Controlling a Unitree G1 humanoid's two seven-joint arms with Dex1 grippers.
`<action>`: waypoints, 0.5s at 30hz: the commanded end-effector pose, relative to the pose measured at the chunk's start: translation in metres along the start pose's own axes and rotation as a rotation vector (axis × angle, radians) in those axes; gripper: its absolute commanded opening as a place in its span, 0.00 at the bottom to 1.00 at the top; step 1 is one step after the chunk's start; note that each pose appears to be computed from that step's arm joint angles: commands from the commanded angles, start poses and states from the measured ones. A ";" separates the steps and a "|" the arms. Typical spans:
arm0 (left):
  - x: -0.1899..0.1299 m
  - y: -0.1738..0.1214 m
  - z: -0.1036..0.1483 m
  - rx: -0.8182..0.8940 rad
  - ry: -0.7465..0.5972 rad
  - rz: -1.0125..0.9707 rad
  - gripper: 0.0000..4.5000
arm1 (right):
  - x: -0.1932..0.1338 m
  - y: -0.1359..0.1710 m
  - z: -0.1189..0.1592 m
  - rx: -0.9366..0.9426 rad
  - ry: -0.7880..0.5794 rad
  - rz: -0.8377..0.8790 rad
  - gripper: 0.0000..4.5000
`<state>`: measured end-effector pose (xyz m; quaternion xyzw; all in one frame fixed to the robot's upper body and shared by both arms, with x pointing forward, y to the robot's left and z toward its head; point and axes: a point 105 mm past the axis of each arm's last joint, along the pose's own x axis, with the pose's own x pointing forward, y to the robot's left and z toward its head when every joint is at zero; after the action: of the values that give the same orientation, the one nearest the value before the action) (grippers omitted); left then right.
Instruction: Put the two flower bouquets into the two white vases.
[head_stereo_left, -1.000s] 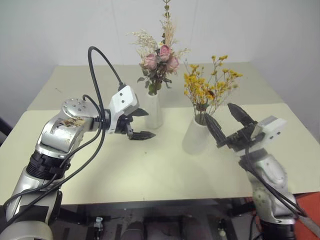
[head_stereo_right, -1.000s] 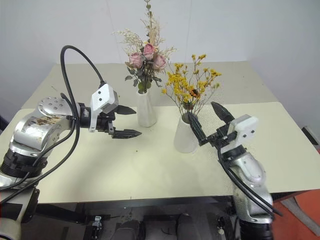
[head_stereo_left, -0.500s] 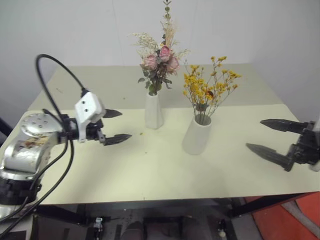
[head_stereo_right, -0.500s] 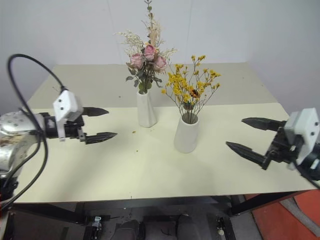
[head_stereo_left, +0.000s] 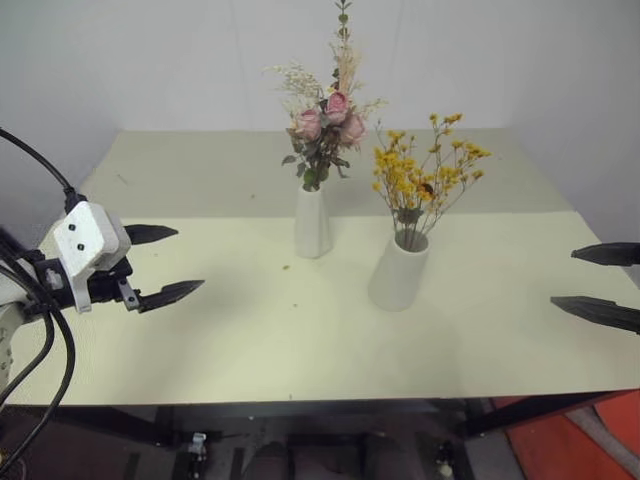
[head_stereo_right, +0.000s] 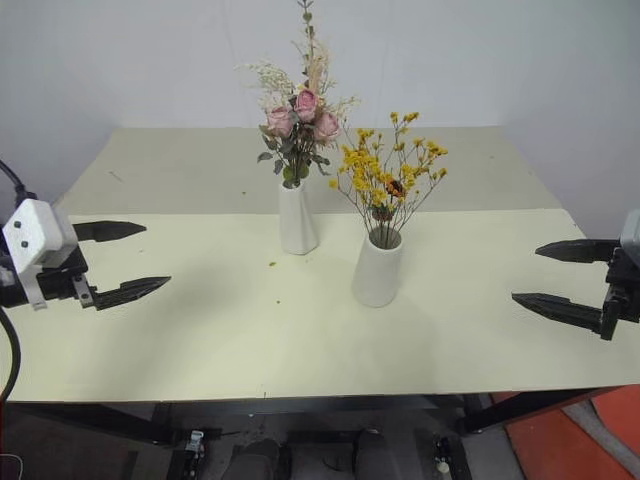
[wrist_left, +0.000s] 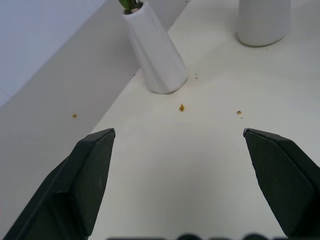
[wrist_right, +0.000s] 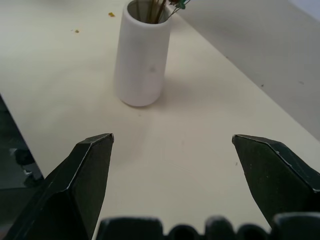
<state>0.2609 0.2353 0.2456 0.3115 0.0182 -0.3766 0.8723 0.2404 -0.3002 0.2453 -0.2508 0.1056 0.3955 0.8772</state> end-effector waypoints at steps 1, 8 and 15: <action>-0.010 -0.007 0.027 0.076 -0.082 0.013 1.00 | -0.002 -0.010 0.018 -0.035 -0.062 -0.043 1.00; -0.015 0.001 0.035 0.049 -0.097 0.122 1.00 | 0.004 -0.008 0.017 -0.055 -0.041 0.010 1.00; -0.018 -0.004 0.036 0.012 -0.109 0.081 1.00 | 0.006 -0.012 0.018 -0.086 -0.030 0.005 1.00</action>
<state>0.2443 0.2266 0.2683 0.2841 -0.0337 -0.3560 0.8896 0.2526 -0.2947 0.2530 -0.2600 0.0912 0.4086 0.8702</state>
